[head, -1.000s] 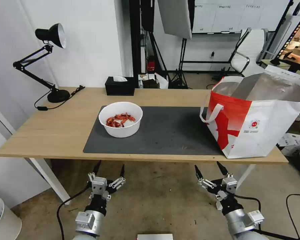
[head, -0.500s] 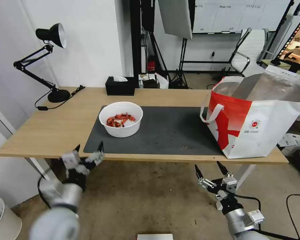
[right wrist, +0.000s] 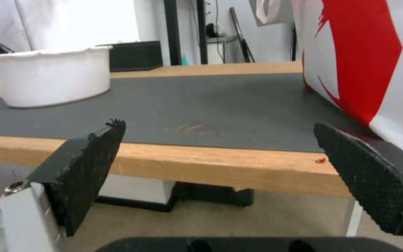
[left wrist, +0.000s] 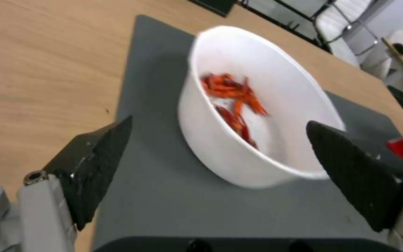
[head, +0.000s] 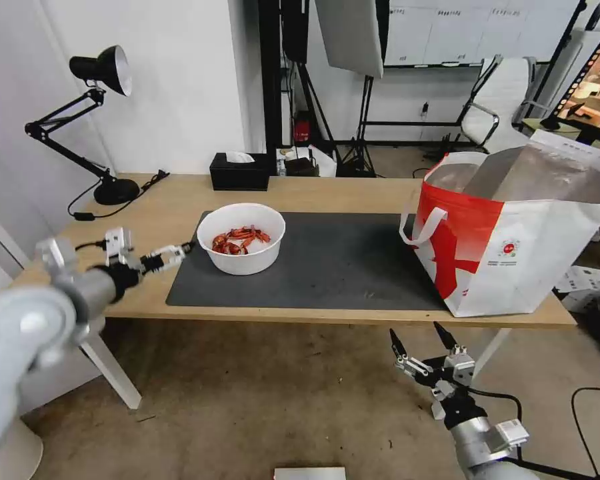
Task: Pick up the trash from the table and place it into the takeout bag.
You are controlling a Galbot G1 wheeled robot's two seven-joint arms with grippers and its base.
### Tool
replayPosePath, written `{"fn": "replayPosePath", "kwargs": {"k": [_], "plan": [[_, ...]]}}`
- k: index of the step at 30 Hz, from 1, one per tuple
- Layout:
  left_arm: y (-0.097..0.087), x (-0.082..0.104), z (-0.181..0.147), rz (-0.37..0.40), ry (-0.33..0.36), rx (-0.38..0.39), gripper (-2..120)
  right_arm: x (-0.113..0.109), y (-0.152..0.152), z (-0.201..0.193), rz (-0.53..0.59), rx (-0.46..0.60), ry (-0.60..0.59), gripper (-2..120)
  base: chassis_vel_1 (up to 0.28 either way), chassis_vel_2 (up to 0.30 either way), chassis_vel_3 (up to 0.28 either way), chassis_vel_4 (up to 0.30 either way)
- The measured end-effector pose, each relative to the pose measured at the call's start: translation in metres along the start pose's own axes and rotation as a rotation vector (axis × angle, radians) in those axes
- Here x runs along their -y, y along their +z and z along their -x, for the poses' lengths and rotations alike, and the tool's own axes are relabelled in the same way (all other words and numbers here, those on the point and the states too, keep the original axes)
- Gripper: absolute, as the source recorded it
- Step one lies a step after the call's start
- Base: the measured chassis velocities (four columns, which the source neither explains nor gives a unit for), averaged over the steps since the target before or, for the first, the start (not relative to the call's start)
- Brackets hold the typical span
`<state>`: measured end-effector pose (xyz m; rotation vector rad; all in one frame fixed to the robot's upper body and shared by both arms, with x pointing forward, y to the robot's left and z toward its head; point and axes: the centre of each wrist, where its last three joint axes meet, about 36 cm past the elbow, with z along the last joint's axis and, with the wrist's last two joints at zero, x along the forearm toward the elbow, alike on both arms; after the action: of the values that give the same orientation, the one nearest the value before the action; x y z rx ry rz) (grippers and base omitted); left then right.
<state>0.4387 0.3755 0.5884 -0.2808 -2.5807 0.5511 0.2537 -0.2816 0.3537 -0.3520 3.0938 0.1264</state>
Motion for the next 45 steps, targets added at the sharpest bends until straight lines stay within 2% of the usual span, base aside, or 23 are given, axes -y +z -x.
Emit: {"fn": "replayPosePath", "kwargs": {"k": [1,3,6,18,21,26,30,32,34,37,38,39,41,45], "plan": [[-0.011,-0.01,0.015,-0.014,-0.014,-0.016,100,0.0,0.0,0.0,0.0,0.0,0.0,100,0.0,0.0,0.0,0.0],[-0.022,-0.021,0.04,-0.028,-0.033,-0.046,100,0.0,0.0,0.0,0.0,0.0,-0.001,100,0.0,0.0,0.0,0.0],[-0.028,-0.022,0.055,-0.04,-0.025,-0.053,100,0.0,0.0,0.0,0.0,0.0,-0.001,100,0.0,0.0,0.0,0.0],[-0.031,-0.004,0.118,-0.047,-0.004,-0.118,100,0.0,0.0,0.0,0.0,0.0,-0.001,100,0.0,0.0,0.0,0.0],[-0.035,0.002,0.141,-0.029,-0.032,-0.134,100,0.0,0.0,0.0,0.0,0.0,0.0,100,0.0,0.0,0.0,0.0],[-0.04,0.006,0.157,-0.019,-0.059,-0.149,100,0.0,0.0,0.0,0.0,0.0,-0.001,100,0.0,0.0,0.0,0.0],[-0.039,0.007,0.17,-0.01,-0.11,-0.178,96,0.0,0.0,0.0,0.0,0.0,-0.001,100,0.0,0.0,0.0,0.0],[-0.037,0.007,0.174,0.0,-0.132,-0.197,85,0.0,0.0,0.0,0.0,0.0,0.0,100,0.0,0.0,0.0,0.0],[-0.036,0.007,0.175,0.005,-0.135,-0.202,81,0.0,0.0,0.0,0.0,0.0,-0.001,100,0.0,0.0,0.0,0.0],[-0.037,0.008,0.176,0.017,-0.143,-0.207,68,0.0,0.0,0.0,0.0,0.0,-0.001,100,0.0,0.0,0.0,0.0],[-0.037,0.008,0.176,0.017,-0.143,-0.207,68,0.0,0.0,0.0,0.0,0.0,-0.001,100,0.0,0.0,0.0,0.0],[-0.037,0.008,0.177,0.02,-0.145,-0.206,61,0.0,0.0,0.0,0.0,0.0,-0.001,100,0.0,0.0,0.0,0.0],[-0.037,0.009,0.177,0.019,-0.146,-0.203,59,0.0,0.0,0.0,0.0,0.0,-0.001,100,0.0,0.0,0.0,0.0],[-0.035,0.011,0.178,0.002,-0.144,-0.19,36,0.0,0.0,0.0,0.0,0.0,0.0,100,0.0,0.0,0.0,0.0]]}}
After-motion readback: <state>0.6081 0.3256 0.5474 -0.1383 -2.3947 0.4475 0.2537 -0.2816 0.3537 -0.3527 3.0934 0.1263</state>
